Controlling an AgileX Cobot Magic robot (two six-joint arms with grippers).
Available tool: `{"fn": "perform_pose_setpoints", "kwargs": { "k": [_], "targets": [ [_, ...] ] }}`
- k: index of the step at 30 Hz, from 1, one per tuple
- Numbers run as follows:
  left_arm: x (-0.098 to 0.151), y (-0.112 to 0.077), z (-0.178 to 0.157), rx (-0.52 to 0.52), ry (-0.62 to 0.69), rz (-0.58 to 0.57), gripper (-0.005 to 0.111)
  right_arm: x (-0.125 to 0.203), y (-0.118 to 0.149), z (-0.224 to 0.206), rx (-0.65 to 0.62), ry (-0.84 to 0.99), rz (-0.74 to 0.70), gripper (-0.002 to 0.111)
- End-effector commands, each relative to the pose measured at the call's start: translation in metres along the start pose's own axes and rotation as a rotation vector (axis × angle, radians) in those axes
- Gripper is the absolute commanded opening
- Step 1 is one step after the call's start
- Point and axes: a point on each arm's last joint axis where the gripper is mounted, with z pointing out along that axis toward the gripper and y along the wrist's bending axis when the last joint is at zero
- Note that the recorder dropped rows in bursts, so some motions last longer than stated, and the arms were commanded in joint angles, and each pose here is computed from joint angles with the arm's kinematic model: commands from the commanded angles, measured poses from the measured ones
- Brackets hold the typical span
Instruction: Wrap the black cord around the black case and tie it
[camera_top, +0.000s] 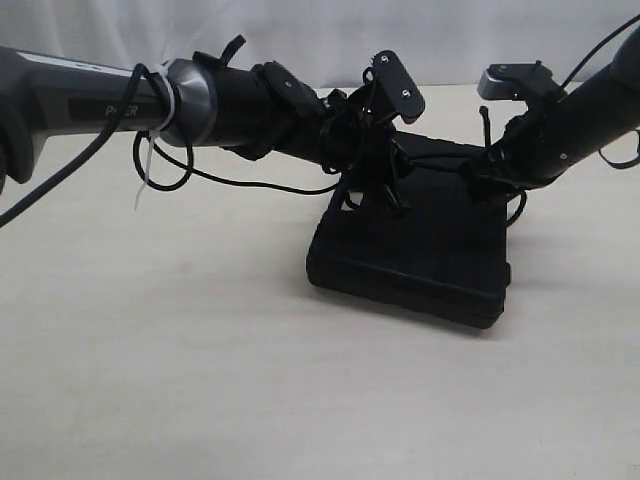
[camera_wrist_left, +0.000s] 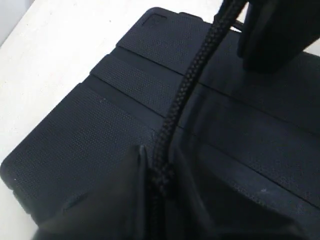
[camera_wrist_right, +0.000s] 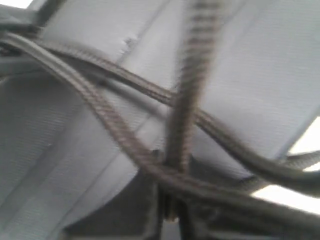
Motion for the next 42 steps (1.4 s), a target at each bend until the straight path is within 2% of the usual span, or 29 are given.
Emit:
{"fn": "perform_pose_setpoints", "kwargs": {
  "k": [1,2,4,8,10,11,12,18,22,24,30,34,37,42],
  "targets": [
    [-0.004,-0.001,-0.003,-0.005,-0.004,0.020,0.000,-0.004,0.005,-0.006,-0.044,0.007,-0.033,0.032],
    [-0.003,-0.001,-0.003,-0.003,-0.001,0.028,0.000,-0.007,0.007,-0.010,-0.065,0.020,-0.041,0.041],
    [-0.003,-0.002,-0.003,0.006,0.005,0.046,0.000,-0.013,0.012,-0.021,-0.110,0.046,-0.065,0.051],
    [-0.003,-0.003,-0.003,0.023,0.006,0.046,0.000,-0.019,0.018,-0.037,-0.158,0.122,-0.065,0.051],
    [-0.003,-0.004,-0.003,0.029,0.006,0.046,0.000,-0.017,0.003,-0.036,0.010,0.146,-0.028,0.053],
    [-0.002,-0.005,-0.003,0.045,0.008,0.046,0.000,-0.017,-0.003,-0.036,0.072,0.147,0.007,0.058],
    [-0.002,-0.006,-0.003,0.051,0.008,0.046,0.000,-0.017,-0.002,-0.036,0.067,0.146,0.010,0.059],
    [-0.002,-0.006,-0.003,0.053,0.008,0.046,0.000,-0.025,0.009,-0.049,-0.034,0.169,0.005,0.060],
    [-0.002,-0.006,-0.003,0.055,0.008,0.046,0.000,-0.028,0.001,-0.058,0.064,0.202,0.031,0.060],
    [-0.002,-0.006,-0.003,0.055,0.009,0.048,0.000,-0.029,0.002,-0.061,0.068,0.197,0.029,0.060],
    [-0.002,-0.006,-0.003,0.055,0.009,0.048,0.000,-0.039,0.015,-0.087,0.042,0.054,-0.003,0.060],
    [-0.002,-0.006,-0.003,0.057,0.009,0.048,0.000,-0.044,0.031,-0.103,-0.053,-0.051,-0.053,0.060],
    [-0.002,-0.006,-0.003,0.056,0.010,0.050,0.000,-0.043,0.035,-0.098,-0.110,-0.060,-0.064,0.060],
    [-0.002,-0.007,-0.003,0.064,0.010,0.050,0.000,-0.040,0.033,-0.082,-0.027,-0.051,-0.091,0.060]
  ]
}}
